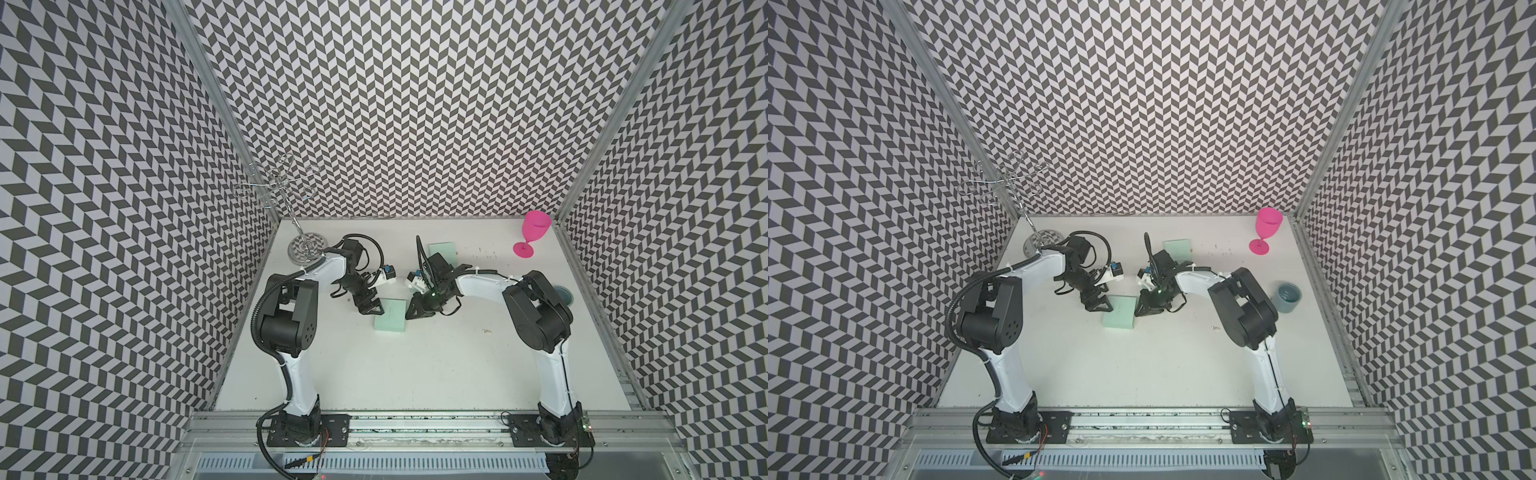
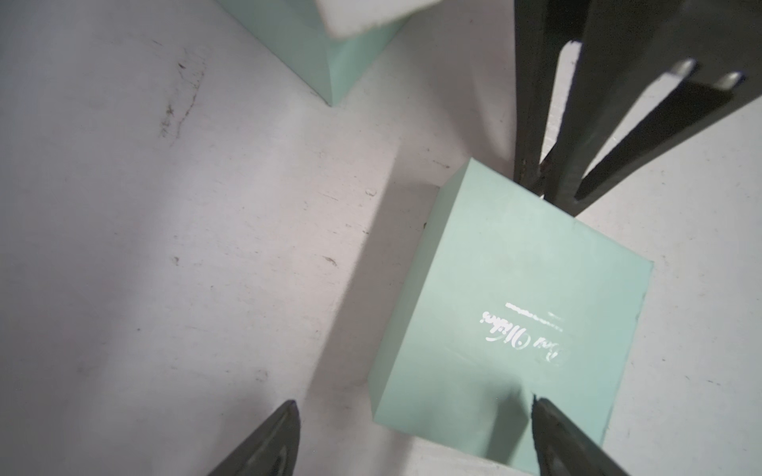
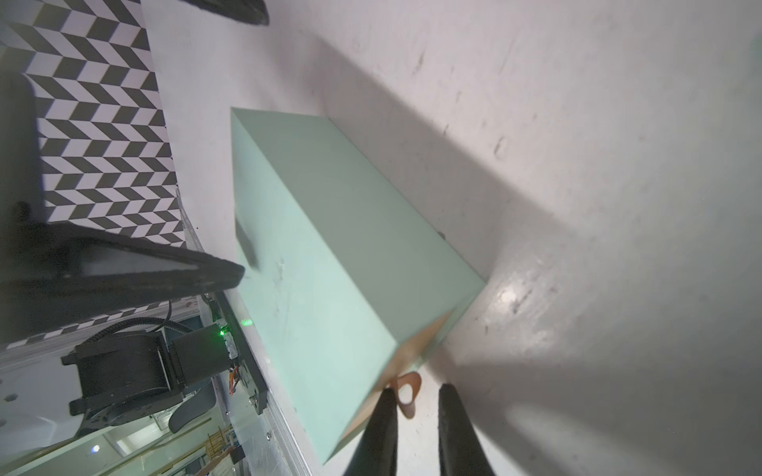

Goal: Place the earrings into the drawer-style jewelry box
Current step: Open the drawer in the jewelry box.

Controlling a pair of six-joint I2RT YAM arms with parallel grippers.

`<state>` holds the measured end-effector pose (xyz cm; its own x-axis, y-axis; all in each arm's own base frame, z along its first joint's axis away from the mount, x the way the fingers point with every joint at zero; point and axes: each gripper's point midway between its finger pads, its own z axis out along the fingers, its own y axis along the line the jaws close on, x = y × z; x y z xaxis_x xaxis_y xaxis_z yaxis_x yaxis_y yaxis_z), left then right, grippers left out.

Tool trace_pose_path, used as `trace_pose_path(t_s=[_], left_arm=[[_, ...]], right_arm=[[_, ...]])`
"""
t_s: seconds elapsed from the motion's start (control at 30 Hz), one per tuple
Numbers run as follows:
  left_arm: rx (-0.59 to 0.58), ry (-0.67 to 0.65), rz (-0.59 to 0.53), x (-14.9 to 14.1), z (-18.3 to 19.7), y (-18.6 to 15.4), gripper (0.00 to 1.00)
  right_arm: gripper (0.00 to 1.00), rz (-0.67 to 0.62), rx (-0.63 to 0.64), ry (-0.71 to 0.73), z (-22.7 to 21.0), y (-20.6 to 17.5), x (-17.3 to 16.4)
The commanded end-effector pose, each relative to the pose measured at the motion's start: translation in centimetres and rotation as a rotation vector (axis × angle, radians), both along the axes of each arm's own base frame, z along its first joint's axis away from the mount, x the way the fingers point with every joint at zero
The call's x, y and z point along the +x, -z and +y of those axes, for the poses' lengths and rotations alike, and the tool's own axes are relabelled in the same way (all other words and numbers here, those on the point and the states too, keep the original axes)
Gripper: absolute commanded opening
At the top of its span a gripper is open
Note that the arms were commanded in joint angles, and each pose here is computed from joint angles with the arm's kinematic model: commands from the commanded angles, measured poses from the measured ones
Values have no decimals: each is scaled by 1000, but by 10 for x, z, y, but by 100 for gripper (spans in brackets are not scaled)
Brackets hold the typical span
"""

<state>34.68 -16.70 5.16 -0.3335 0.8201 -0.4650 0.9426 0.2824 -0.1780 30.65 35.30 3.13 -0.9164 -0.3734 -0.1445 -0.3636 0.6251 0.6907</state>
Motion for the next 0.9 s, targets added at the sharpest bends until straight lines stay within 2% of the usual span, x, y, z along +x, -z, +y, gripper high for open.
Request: trace_pose_path(t_s=[0.0,0.17,0.53,0.87], left_arm=[[-13,28,11,-6,-4,3,89],[-16,29,10,-5,-4,3,89],[-15,33,26,-8,-6,8,89],[4,36,36,-12,-3,17,88]], right_arm=[[19,-32,52,-8,9,-6,9],[16,-38,61,-7,10,-8,10],[1,-45,67,-17,10,-8,10],[0,-72,8,-19,-4,-6,7]])
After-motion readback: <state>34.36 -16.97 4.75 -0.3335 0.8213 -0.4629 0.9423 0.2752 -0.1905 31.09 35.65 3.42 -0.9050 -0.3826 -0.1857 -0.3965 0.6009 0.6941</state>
